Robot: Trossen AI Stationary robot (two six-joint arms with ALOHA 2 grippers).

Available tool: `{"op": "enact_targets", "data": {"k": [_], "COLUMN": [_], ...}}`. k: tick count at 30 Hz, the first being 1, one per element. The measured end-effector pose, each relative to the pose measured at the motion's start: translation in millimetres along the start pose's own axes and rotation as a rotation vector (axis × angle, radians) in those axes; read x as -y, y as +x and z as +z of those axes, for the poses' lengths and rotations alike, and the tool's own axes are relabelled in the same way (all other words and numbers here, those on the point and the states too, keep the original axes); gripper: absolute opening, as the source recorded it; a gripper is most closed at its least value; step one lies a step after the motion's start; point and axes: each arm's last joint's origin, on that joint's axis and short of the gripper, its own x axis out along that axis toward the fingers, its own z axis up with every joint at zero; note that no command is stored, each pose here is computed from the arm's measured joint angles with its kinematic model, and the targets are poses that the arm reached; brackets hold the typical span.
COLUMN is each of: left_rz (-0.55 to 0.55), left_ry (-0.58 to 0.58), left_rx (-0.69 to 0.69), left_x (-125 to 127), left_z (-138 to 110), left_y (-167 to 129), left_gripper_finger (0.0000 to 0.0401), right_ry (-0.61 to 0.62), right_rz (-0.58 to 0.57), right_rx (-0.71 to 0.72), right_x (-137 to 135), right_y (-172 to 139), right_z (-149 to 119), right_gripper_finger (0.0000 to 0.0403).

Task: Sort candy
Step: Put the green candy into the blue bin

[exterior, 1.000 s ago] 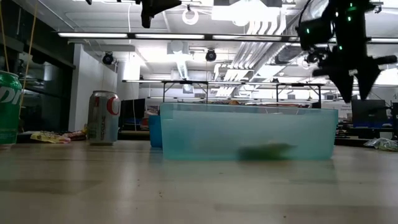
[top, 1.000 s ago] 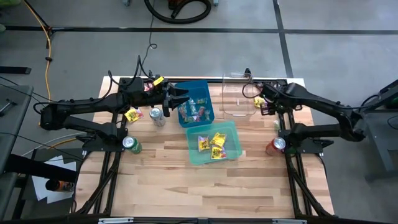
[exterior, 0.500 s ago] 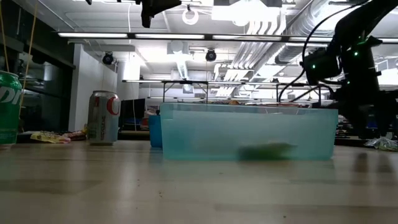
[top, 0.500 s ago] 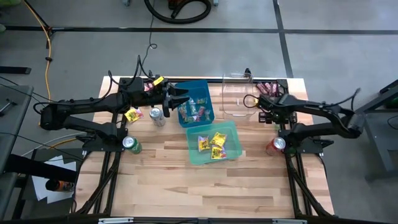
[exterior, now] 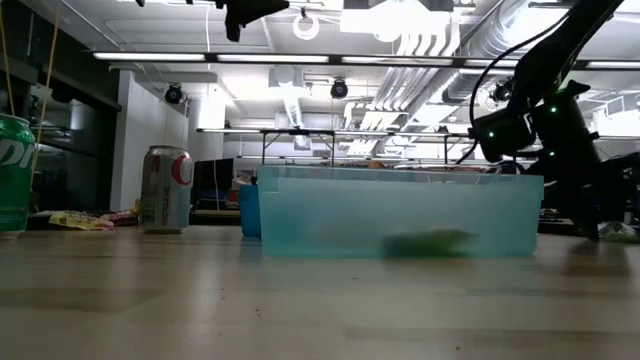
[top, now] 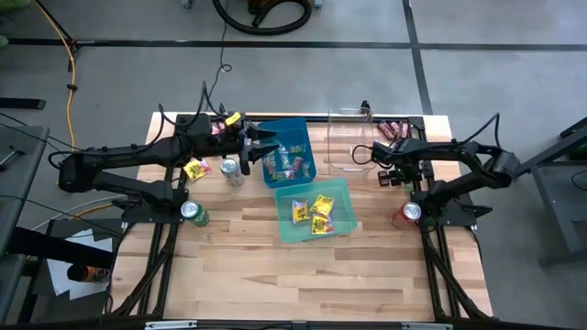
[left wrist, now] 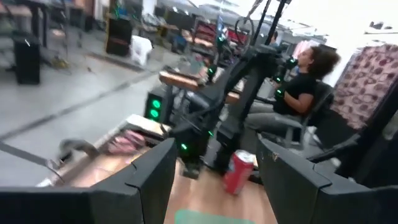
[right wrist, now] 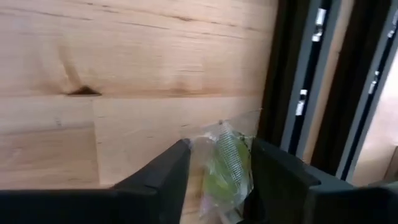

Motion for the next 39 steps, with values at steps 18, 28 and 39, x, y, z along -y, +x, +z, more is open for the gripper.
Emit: {"op": "enact_targets", "data": {"k": [18,28,39], "left_rz": [0.145,0.072,0.007], "left_ry": [-0.031,-0.156,-0.091], "left_rx": [0.128,0.028,-0.018], "left_x": [-10,-11,2], "left_z": [24,8,0], "left_y": [-28,-11,-4], "left_gripper_finger": [0.0211,0.0211,0.0211], "right_ry": [-0.179,-0.659,-0.8], "right_rz": [0.382,1.243,1.34], "right_rx": [0.651,1.288,1.373], "right_x": [28,22,1], "right_y": [-143,-235,-244], "right_z": [-16,-26,-30], "right_gripper_finger": [0.001,0.0006,0.0006]}}
